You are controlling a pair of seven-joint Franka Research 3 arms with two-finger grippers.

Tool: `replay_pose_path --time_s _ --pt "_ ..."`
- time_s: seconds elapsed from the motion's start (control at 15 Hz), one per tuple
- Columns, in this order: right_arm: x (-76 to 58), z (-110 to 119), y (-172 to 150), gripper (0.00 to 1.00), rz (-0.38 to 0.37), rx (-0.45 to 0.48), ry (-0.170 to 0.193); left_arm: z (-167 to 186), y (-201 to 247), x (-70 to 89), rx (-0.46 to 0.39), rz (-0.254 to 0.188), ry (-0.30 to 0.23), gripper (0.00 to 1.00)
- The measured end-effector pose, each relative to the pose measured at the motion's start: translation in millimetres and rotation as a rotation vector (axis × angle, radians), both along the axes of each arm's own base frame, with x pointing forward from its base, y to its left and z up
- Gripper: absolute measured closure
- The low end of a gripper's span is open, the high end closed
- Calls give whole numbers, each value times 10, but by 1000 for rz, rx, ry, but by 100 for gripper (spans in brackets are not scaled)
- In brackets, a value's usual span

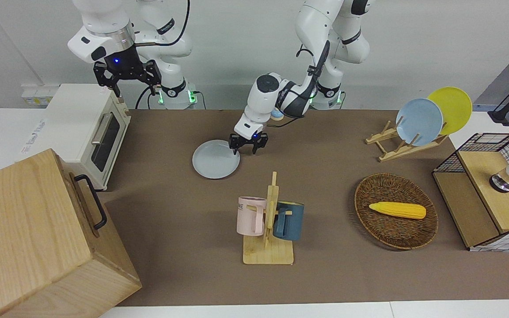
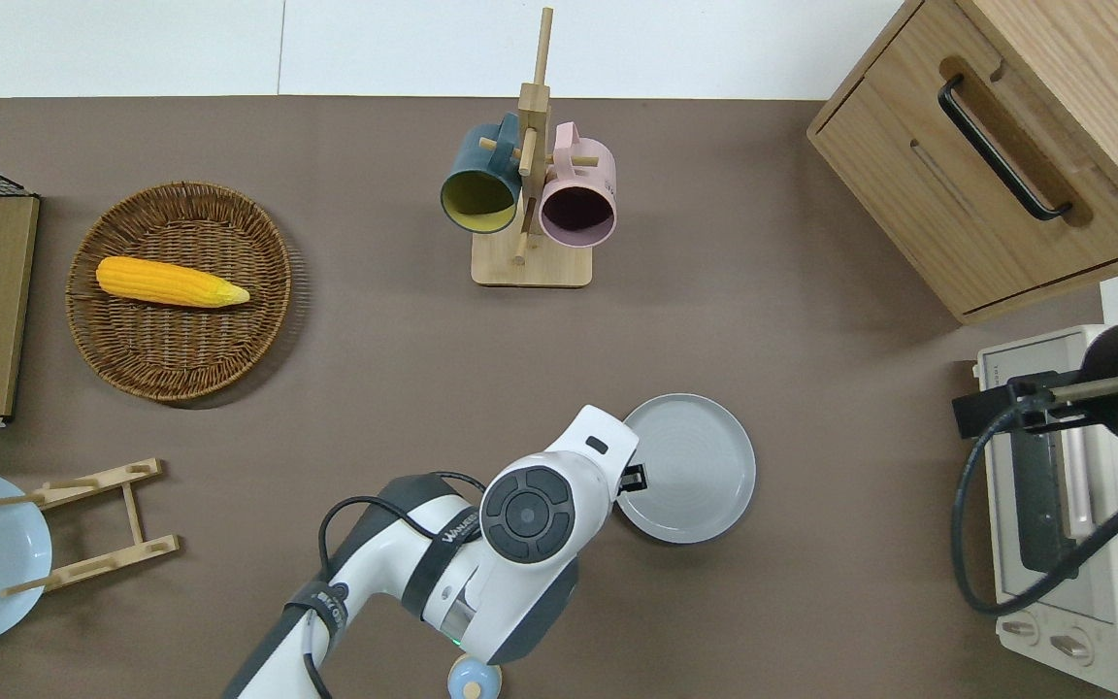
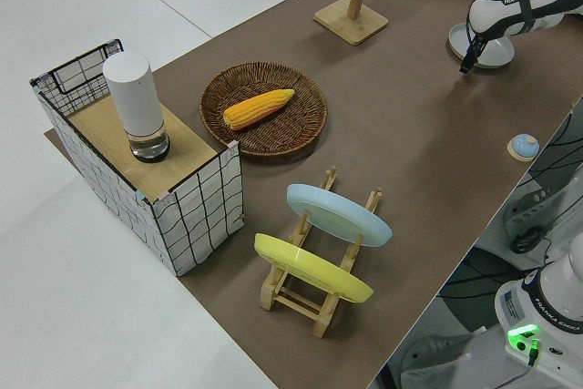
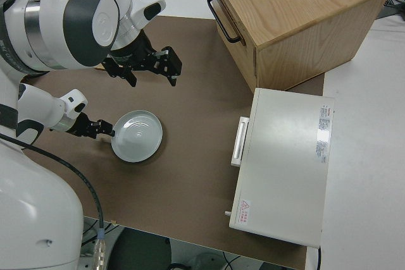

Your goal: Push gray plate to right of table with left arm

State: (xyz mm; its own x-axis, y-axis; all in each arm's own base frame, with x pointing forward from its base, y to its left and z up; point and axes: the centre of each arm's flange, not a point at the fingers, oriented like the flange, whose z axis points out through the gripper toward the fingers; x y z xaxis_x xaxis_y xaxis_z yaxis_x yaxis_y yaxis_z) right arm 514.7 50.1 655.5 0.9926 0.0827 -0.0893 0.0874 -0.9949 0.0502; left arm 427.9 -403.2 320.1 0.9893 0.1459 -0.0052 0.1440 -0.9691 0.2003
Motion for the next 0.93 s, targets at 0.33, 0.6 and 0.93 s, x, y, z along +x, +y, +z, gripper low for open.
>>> replay_pose_path --time_s 0.33,0.6,0.93 --pt "0 0 0 0 0 0 0 626 872 459 83 -69 -28 0" --pt "0 0 0 0 0 0 0 1121 1788 726 97 -122 -31 0" --pt "0 0 0 0 0 0 0 1525 2526 793 105 -149 -4 0"
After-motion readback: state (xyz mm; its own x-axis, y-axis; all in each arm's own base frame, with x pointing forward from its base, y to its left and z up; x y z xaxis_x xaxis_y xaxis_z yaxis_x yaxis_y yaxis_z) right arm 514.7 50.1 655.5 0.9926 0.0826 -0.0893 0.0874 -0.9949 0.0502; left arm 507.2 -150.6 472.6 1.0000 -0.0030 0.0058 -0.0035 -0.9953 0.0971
